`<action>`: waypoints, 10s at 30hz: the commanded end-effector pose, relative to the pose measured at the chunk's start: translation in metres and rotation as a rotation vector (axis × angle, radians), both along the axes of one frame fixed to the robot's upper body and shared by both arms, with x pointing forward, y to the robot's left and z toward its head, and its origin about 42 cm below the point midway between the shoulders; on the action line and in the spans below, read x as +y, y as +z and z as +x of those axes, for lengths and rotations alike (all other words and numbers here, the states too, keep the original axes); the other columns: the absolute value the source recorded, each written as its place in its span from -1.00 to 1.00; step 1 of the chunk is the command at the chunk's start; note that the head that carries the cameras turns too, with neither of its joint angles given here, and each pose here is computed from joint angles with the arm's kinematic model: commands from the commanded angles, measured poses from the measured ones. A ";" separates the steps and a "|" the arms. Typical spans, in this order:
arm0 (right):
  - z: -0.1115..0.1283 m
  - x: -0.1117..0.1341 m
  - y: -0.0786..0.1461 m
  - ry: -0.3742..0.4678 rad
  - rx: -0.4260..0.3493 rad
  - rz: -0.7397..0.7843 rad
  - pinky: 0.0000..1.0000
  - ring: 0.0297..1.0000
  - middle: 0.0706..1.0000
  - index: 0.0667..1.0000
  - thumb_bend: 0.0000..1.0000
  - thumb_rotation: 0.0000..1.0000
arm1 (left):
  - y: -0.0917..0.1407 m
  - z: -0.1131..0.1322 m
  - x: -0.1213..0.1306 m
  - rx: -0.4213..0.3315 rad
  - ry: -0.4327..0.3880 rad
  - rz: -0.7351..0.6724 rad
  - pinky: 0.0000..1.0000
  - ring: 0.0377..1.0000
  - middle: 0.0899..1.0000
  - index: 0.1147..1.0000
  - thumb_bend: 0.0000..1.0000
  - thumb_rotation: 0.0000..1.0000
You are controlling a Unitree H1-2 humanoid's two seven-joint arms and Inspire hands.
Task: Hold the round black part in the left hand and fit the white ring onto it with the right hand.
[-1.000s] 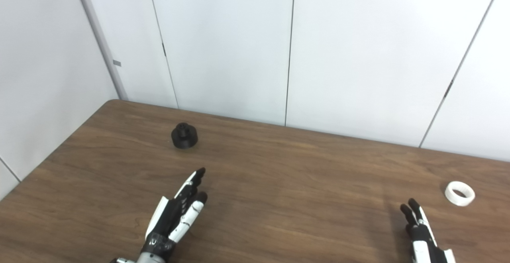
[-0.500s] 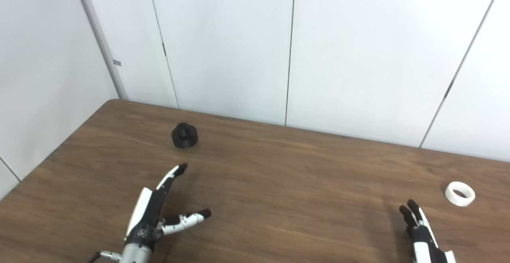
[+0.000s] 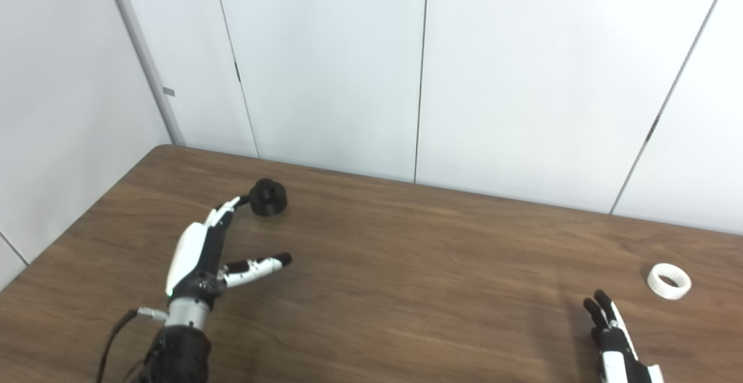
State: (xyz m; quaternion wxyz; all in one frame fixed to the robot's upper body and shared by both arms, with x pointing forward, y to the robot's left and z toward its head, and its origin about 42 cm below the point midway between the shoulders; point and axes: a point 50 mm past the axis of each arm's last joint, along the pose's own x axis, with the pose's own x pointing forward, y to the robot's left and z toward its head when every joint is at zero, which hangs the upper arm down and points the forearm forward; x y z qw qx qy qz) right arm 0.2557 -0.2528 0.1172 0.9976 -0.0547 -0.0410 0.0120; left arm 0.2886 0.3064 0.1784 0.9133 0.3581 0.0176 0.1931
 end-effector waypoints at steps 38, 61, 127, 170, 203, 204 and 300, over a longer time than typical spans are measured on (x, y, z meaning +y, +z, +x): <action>-0.001 0.012 0.000 0.013 0.025 -0.075 0.97 0.90 0.84 0.89 0.29 0.99 | 0.031 0.121 0.047 0.053 0.049 0.231 1.00 0.98 0.87 0.71 0.74 -0.19; -0.002 0.015 0.003 0.014 0.019 -0.050 1.00 0.90 0.85 0.90 0.25 1.00 | 0.036 0.161 0.054 0.125 0.062 0.270 1.00 1.00 0.87 0.70 0.75 -0.21; 0.000 0.016 0.006 0.012 0.024 -0.028 1.00 0.92 0.88 0.93 0.24 1.00 | 0.035 0.185 0.058 0.226 0.064 0.263 1.00 0.95 0.79 0.41 0.70 -0.31; -0.003 0.014 0.008 0.012 0.019 -0.030 1.00 0.88 0.85 0.91 0.20 1.00 | 0.037 0.178 0.064 0.239 0.084 0.284 1.00 0.91 0.74 0.40 0.72 -0.31; -0.003 0.012 0.008 0.010 0.024 -0.015 1.00 0.87 0.85 0.90 0.23 0.96 | 0.032 0.174 0.071 0.246 0.105 0.309 1.00 0.91 0.72 0.37 0.72 -0.33; -0.003 0.012 0.008 0.010 0.024 -0.020 1.00 0.87 0.85 0.91 0.22 0.97 | 0.032 0.173 0.072 0.245 0.105 0.307 1.00 0.91 0.72 0.37 0.73 -0.34; -0.018 0.009 0.049 -0.090 -0.033 0.015 0.98 0.86 0.82 0.82 0.20 1.00 | 0.004 0.002 -0.082 -0.003 -0.401 0.309 1.00 0.82 0.59 -0.16 0.04 -0.88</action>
